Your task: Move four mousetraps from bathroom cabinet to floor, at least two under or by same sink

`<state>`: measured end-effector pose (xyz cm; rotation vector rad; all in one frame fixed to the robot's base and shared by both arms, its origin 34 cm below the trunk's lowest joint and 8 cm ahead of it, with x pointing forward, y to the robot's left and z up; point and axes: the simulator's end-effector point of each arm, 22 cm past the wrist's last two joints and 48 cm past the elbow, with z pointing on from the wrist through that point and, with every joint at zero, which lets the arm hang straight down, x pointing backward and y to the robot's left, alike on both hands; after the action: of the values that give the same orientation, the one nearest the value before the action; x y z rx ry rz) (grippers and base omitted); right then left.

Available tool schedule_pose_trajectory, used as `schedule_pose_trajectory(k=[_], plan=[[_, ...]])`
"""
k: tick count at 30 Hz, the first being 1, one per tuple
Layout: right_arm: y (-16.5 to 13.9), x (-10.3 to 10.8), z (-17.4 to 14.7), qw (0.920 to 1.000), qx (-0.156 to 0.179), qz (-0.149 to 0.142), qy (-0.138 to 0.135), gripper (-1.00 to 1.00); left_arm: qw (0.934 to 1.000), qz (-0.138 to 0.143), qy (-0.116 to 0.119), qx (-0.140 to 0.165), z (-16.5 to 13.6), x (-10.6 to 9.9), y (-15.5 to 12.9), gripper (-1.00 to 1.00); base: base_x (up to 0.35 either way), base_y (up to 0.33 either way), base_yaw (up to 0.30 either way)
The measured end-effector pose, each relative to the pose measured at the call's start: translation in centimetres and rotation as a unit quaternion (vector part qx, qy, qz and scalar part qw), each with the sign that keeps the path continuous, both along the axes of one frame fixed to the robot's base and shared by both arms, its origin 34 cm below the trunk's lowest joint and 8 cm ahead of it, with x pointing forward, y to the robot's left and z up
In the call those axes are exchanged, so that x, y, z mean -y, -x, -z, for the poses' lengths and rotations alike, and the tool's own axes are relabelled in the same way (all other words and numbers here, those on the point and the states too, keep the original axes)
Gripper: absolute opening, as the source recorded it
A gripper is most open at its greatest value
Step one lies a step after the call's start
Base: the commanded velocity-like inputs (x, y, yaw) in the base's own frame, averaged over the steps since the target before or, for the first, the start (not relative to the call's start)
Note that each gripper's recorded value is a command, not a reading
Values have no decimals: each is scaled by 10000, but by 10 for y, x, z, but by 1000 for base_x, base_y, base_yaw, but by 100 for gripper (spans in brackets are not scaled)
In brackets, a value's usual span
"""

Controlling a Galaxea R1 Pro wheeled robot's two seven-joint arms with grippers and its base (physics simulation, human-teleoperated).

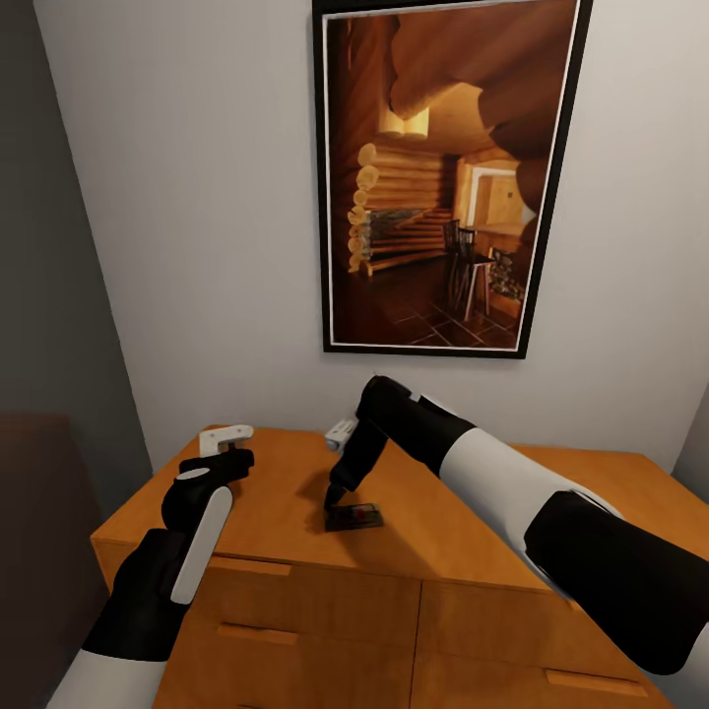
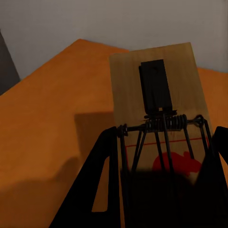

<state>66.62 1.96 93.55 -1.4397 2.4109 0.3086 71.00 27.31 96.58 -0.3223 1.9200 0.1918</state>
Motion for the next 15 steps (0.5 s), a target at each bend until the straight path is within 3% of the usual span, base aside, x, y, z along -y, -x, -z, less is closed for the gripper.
schedule_pose_trajectory(k=[7,15], plan=[[14,6,36,9994,-331,66,65,100,10000,3,5,-7,1,0,0,-100,0,0,0],[15,6,36,9995,-306,45,85,100,10000,12,-6,-25,1,0,0,-100,0,0,0]])
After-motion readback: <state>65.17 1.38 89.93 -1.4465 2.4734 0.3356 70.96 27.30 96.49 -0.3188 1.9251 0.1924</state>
